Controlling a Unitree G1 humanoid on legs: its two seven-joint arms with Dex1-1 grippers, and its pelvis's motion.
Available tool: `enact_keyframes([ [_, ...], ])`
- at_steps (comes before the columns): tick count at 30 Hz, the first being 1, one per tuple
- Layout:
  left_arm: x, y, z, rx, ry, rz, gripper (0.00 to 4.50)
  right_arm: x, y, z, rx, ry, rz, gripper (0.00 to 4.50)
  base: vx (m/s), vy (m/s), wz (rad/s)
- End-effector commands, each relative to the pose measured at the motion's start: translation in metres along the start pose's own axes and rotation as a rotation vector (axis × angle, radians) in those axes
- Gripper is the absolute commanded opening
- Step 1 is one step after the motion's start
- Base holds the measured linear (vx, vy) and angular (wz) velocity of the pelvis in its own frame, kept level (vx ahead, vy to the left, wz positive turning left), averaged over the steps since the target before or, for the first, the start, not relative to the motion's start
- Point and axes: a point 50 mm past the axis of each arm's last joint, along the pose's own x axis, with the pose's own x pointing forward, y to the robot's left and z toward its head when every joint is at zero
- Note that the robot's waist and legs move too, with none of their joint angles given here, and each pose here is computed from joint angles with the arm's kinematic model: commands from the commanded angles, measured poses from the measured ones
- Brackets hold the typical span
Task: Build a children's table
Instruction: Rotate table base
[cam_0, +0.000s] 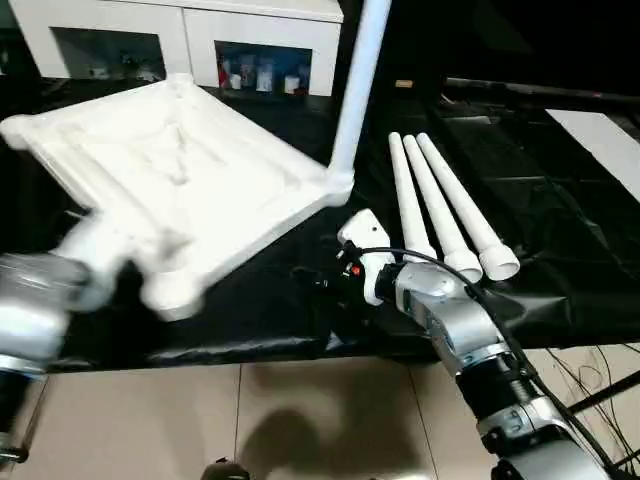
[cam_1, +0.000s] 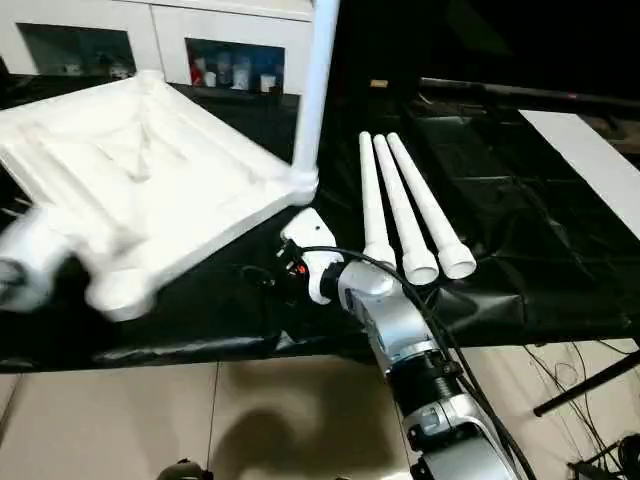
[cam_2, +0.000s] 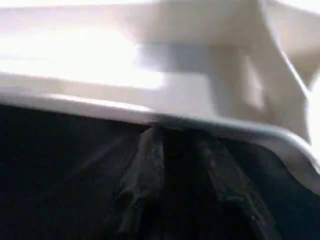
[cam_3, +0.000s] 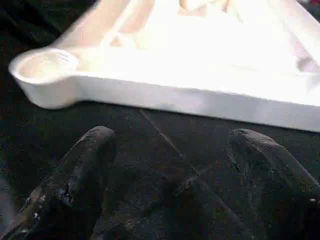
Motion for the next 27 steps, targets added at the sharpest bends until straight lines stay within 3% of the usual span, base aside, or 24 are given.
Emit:
enact_keyframes([
  [1,0.008,-0.011,0.011,0.02,-0.047,-0.054,1.04,-0.006,0.0,0.001,-0.013,-0.012,0.016,3.86,0.0,0.0,0.0],
  [4,0.016,-0.02,0.019,0.047,-0.07,-0.07,1.04,-0.01,0.0,0.001,-0.018,-0.011,0.016,3.86,0.0,0.0,0.0],
  [5,0.025,-0.031,0.031,0.059,-0.107,-0.095,1.04,-0.016,-0.003,0.002,-0.033,-0.009,-0.011,3.86,0.0,0.0,0.0],
  [9,0.035,-0.04,0.048,0.055,-0.161,-0.101,1.04,-0.024,-0.007,0.005,-0.042,-0.016,-0.044,3.86,0.0,0.0,0.0],
  [11,0.046,-0.044,0.07,0.057,-0.234,-0.082,1.04,-0.033,-0.01,0.007,-0.051,-0.021,-0.09,3.86,0.0,0.0,0.0],
  [13,0.048,-0.045,0.073,0.06,-0.249,-0.081,1.04,-0.035,-0.011,0.007,-0.052,-0.021,-0.098,3.86,0.0,0.0,0.0],
  [17,0.058,-0.037,0.095,0.053,-0.332,0.011,1.04,-0.046,-0.012,0.006,-0.048,-0.021,-0.165,3.86,0.0,0.0,0.0],
  [22,0.06,-0.023,0.103,0.058,-0.363,0.118,1.04,-0.054,-0.011,0.004,-0.045,-0.022,-0.215,3.86,0.0,0.0,0.0],
  [25,0.055,-0.022,0.11,0.007,-0.434,0.083,1.04,-0.058,-0.013,0.004,-0.033,-0.023,-0.279,3.86,0.0,0.0,0.0],
  [27,0.044,-0.022,0.119,-0.094,-0.59,0.055,1.04,-0.063,-0.023,0.006,-0.015,-0.026,-0.43,3.86,0.0,0.0,0.0],
])
